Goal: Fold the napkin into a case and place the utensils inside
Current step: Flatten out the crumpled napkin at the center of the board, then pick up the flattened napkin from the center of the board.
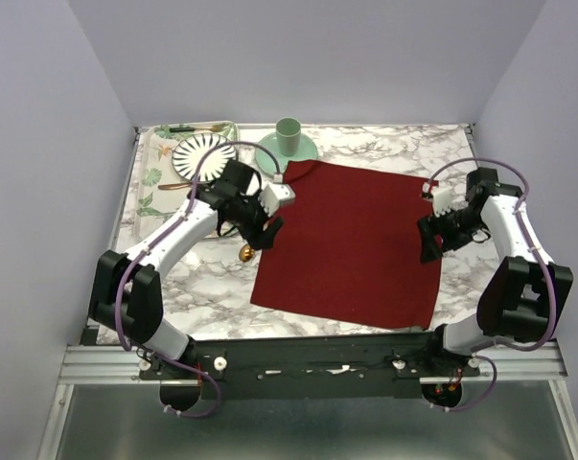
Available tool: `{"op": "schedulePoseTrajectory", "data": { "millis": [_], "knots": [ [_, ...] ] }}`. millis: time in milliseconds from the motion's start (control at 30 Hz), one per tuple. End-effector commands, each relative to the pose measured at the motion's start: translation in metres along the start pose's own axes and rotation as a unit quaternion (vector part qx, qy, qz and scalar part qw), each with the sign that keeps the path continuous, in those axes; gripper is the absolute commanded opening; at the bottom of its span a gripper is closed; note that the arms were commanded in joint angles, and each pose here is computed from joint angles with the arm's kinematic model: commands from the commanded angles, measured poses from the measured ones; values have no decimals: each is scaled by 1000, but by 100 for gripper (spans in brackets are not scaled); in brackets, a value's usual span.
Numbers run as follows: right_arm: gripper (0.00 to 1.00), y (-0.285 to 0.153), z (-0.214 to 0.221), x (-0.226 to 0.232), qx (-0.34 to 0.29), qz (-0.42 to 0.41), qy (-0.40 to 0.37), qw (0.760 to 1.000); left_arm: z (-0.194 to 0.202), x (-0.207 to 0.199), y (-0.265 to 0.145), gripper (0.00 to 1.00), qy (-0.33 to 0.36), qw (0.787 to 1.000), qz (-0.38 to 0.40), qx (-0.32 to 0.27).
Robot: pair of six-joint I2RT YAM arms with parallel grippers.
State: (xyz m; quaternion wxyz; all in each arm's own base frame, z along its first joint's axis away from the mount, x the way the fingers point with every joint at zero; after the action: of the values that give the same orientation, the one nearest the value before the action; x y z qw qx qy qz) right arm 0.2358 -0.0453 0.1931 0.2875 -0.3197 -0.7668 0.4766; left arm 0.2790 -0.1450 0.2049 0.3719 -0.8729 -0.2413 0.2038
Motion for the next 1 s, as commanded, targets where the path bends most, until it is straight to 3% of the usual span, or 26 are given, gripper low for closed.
{"op": "schedulePoseTrajectory", "data": {
  "millis": [0, 200, 467, 800, 967],
  "knots": [
    [82, 20, 17, 3, 42, -38, -7, 998, 21, -25, 16, 71, 32, 998, 41, 46],
    [72, 49, 19, -17, 87, -14, -6, 996, 26, -37, 43, 67, 68, 992, 25, 100],
    [56, 80, 5, -53, 125, 17, 10, 992, 21, -29, 61, 63, 50, 992, 12, 117],
    [52, 85, -39, -120, 132, 113, 23, 985, 25, -25, 67, 62, 50, 990, 4, 132],
    [55, 73, -45, -118, 126, 109, 11, 986, 27, -27, 63, 61, 57, 990, 6, 130]
  ]
}}
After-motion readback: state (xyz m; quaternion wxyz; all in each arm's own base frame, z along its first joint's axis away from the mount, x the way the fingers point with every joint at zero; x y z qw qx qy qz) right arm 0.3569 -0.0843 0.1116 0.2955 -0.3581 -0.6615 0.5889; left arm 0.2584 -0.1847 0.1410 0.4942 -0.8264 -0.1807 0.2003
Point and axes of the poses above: each gripper's point midway between its finger pads, its own y axis out along the fingers, its own x axis along the line the jaws close on, z = x × y, the point moved 9 cm from there along -y, back along the fingers, and after that the axes turned 9 degrees about -y, right-handed, at the moved point
